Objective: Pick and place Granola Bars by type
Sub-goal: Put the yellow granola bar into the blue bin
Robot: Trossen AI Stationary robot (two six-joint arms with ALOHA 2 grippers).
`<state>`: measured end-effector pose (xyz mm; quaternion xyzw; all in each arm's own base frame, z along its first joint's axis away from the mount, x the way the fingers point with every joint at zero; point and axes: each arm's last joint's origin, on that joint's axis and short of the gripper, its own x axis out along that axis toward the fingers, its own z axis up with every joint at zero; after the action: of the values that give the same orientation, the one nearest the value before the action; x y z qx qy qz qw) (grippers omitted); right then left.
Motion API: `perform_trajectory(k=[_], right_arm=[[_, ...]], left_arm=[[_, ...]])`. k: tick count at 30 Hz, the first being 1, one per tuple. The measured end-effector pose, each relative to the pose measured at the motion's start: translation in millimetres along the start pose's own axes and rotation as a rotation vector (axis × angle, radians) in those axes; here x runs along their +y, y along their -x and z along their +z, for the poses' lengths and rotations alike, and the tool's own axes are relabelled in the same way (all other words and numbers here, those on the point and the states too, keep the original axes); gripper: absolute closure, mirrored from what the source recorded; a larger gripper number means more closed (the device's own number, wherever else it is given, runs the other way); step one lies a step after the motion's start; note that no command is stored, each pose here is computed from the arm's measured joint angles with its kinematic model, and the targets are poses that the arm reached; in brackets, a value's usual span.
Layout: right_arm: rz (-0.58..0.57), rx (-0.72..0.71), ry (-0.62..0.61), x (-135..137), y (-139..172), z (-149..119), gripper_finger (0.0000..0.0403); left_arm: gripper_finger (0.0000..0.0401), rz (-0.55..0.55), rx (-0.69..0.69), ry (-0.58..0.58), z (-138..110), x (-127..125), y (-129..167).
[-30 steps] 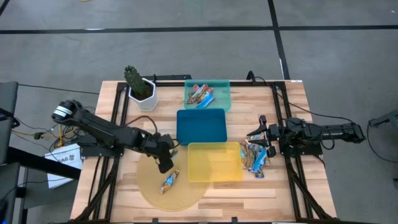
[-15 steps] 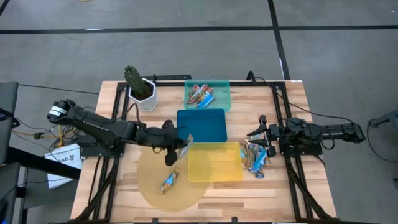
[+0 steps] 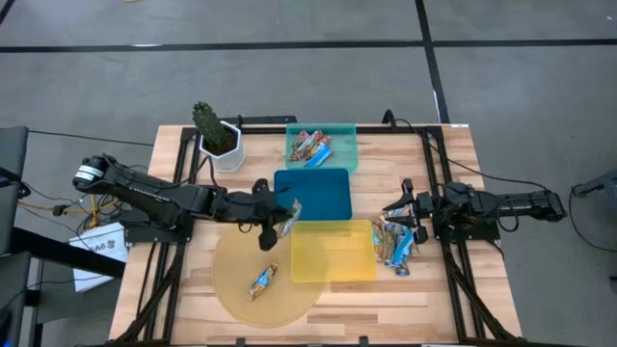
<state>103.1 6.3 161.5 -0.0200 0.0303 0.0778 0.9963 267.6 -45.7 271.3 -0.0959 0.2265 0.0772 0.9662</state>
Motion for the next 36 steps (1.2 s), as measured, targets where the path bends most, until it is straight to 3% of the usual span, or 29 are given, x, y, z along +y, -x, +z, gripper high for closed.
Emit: perform_trajectory(k=[6,18,28,36], right_arm=[[0.0,0.0,0.0,0,0,0,0.0278],[0.001,0.0,0.0,0,0,0,0.0278],[0.0,0.001,0.0,0,0,0,0.0278],[0.0,0.001,0.0,0,0,0,0.0278]], left_arm=[[0.0382,0.138,-0.038,0.019,4,14,-3],[0.0381,0.401,-0.074,0.066,18,72,-8],[0.0381,0.432,-0.03,0.123,10,83,-23],[0.0381,0.364,0.042,0.256,-7,89,-58]])
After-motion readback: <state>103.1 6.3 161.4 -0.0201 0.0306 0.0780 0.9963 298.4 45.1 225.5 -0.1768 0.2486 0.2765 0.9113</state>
